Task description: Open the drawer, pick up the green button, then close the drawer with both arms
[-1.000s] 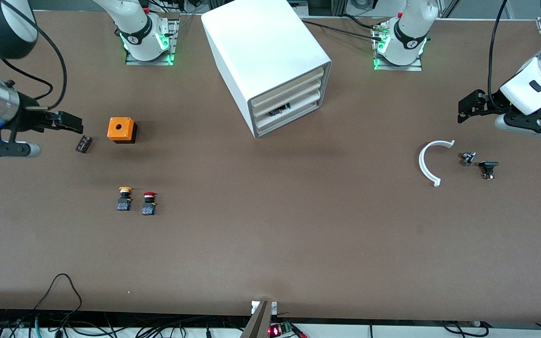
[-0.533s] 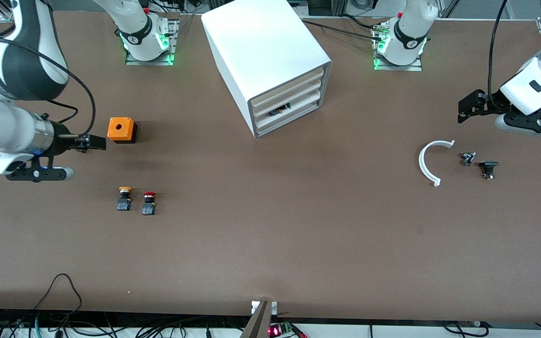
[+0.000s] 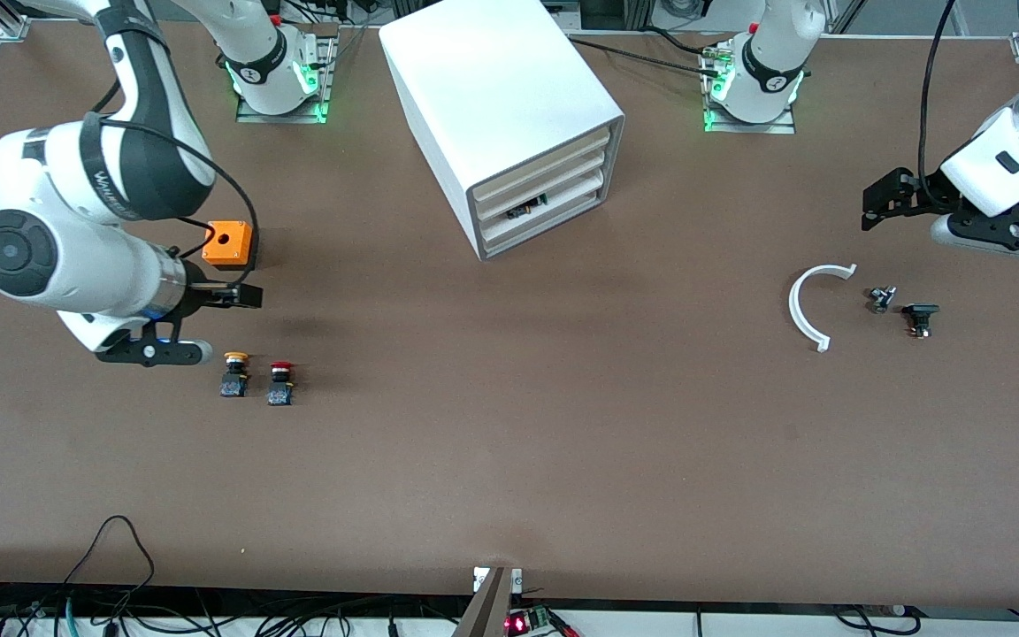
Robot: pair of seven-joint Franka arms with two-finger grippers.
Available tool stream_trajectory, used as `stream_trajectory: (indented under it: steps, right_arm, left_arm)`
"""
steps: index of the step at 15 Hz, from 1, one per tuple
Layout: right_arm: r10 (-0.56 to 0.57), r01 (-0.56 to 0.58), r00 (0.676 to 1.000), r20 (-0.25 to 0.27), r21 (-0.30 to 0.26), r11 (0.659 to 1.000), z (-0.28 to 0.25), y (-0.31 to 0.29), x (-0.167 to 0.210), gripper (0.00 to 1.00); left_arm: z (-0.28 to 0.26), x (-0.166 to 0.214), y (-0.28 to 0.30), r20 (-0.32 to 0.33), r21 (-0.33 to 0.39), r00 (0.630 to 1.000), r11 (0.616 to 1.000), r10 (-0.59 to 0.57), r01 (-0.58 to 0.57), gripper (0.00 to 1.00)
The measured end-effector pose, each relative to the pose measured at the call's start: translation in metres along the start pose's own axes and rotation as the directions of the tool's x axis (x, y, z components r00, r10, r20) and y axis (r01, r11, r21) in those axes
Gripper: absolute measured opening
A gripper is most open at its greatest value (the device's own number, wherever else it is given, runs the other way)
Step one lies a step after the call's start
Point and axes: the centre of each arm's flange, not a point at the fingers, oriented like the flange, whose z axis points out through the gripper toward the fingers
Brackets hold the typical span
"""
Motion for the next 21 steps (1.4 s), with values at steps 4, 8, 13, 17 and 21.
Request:
stream_trajectory:
  steps: [4,8,13,17,21]
  right_arm:
    - [0.079,-0.078,0.995,-0.059,0.01,0.997,-0.004,-0.047,-0.007,1.0]
    - [0.121,-0.117,0.986,-0.117,0.035,0.992,-0.005,-0.086,-0.012,1.0]
    - [0.183,-0.171,0.967,-0.176,0.08,0.982,-0.009,-0.115,-0.016,1.0]
    - [0.193,-0.181,0.964,-0.18,0.084,0.98,-0.009,-0.115,-0.015,1.0]
    - [0.199,-0.187,0.963,-0.18,0.084,0.979,-0.009,-0.112,-0.013,1.0]
  left_arm:
    - [0.001,-0.001,0.001,0.013,-0.002,1.0,1.0,0.001,-0.001,1.0]
    - [0.014,-0.01,0.017,0.121,-0.122,0.993,0.993,0.013,0.002,1.0]
    - [0.063,0.008,0.052,0.201,-0.394,0.975,0.919,0.1,-0.013,1.0]
    - [0.149,0.03,0.091,0.232,-0.65,0.947,0.76,0.224,-0.021,1.0]
    - [0.211,0.041,0.121,0.131,-0.773,0.959,0.631,0.251,-0.059,1.0]
